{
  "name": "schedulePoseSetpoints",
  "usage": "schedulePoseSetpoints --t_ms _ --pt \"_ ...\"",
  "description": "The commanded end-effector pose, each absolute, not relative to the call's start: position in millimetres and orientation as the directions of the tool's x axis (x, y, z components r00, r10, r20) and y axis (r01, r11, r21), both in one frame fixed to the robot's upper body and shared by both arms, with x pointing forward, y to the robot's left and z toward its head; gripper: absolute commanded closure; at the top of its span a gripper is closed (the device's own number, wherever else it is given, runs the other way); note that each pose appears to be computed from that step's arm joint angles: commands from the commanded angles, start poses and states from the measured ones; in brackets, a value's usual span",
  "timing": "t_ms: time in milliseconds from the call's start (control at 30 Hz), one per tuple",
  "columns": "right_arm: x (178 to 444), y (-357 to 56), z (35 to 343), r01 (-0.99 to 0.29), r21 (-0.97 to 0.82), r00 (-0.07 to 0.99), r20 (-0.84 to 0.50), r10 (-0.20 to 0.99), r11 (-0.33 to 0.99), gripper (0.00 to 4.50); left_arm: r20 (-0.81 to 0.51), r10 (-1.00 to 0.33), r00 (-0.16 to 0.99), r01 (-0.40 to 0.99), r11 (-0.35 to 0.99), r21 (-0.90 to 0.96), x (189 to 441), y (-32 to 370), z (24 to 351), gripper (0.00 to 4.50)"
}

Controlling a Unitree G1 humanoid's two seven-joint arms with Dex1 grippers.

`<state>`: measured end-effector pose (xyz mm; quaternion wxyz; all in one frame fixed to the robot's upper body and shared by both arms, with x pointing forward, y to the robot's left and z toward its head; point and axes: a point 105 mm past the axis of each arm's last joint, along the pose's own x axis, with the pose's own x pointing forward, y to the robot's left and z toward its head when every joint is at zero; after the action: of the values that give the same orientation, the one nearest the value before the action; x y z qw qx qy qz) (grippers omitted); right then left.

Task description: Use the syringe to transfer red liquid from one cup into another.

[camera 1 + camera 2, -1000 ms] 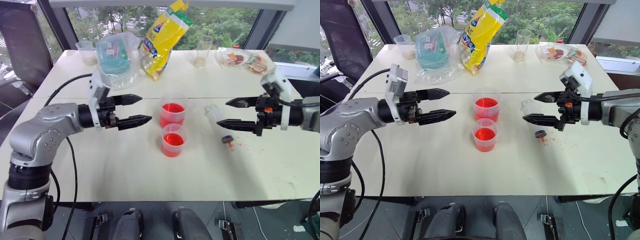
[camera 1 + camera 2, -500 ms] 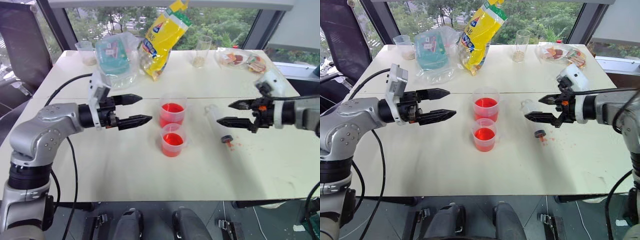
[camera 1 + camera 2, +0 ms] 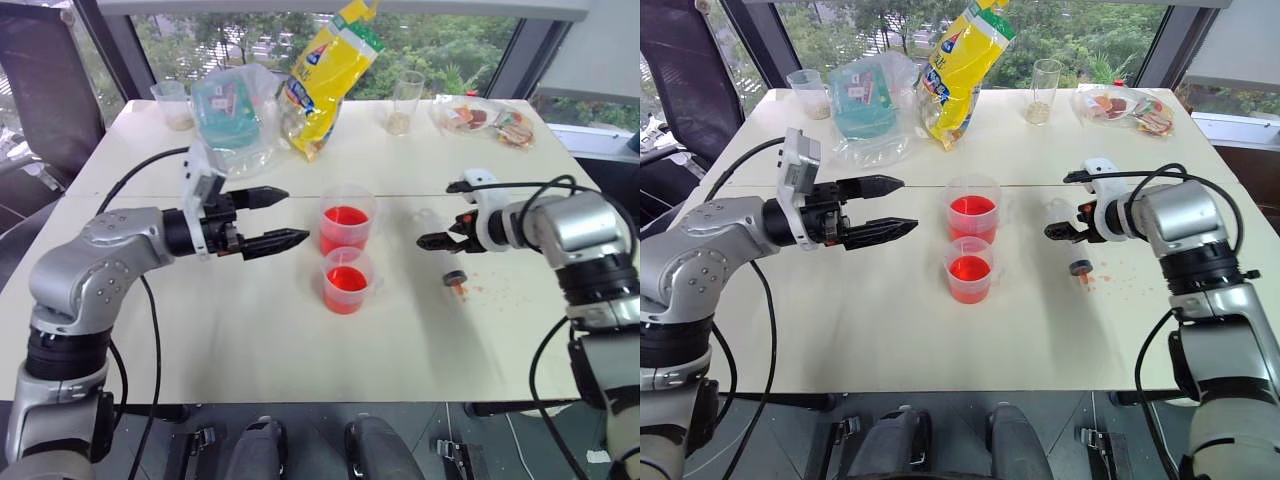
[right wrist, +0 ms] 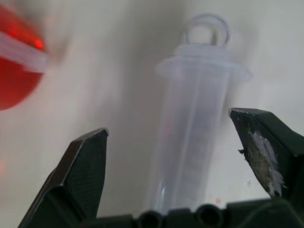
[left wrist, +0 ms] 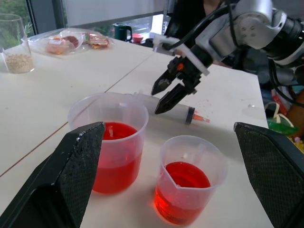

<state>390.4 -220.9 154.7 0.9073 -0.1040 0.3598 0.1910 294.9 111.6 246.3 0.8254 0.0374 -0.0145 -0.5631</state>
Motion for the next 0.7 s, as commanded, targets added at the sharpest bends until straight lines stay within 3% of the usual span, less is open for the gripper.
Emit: schedulePoseSetpoints --t_ms 33,167,200,267,400,433,567,667,700 --pt "404 -220 156 -0.418 -0.112 0.689 -0.686 0.233 0.902 0.06 0.009 -0.928 0.372 0.920 0.370 0.128 290 111 256 0.00" --pt "408 -219 146 -0.441 -0.139 0.669 -0.710 0.221 0.887 0.06 0.010 -0.922 0.387 0.913 0.385 0.133 290 113 256 0.00" --pt "409 -218 144 -0.448 -0.148 0.666 -0.713 0.219 0.882 0.28 0.010 -0.921 0.390 0.912 0.388 0.133 290 114 255 0.00" --pt "410 -217 143 -0.458 -0.152 0.661 -0.717 0.222 0.876 0.84 0.008 -0.919 0.395 0.910 0.392 0.134 290 115 255 0.00" --pt "410 -215 143 -0.471 -0.150 0.654 -0.721 0.230 0.869 2.86 0.006 -0.917 0.400 0.908 0.397 0.138 291 116 254 0.00" --pt "409 -215 144 -0.470 -0.147 0.655 -0.718 0.233 0.870 3.06 0.006 -0.917 0.400 0.907 0.397 0.138 292 117 254 0.00" --pt "411 -219 163 -0.434 -0.146 0.698 -0.679 0.229 0.889 3.06 0.001 -0.918 0.396 0.909 0.392 0.144 294 118 255 0.00" --pt "416 -210 210 -0.418 -0.136 0.791 -0.541 0.286 0.898 3.06 -0.001 -0.920 0.393 0.909 0.388 0.152 297 119 258 0.00" --pt "417 -199 235 -0.440 -0.142 0.834 -0.430 0.344 0.887 3.06 -0.001 -0.921 0.390 0.910 0.385 0.155 298 120 259 0.00"
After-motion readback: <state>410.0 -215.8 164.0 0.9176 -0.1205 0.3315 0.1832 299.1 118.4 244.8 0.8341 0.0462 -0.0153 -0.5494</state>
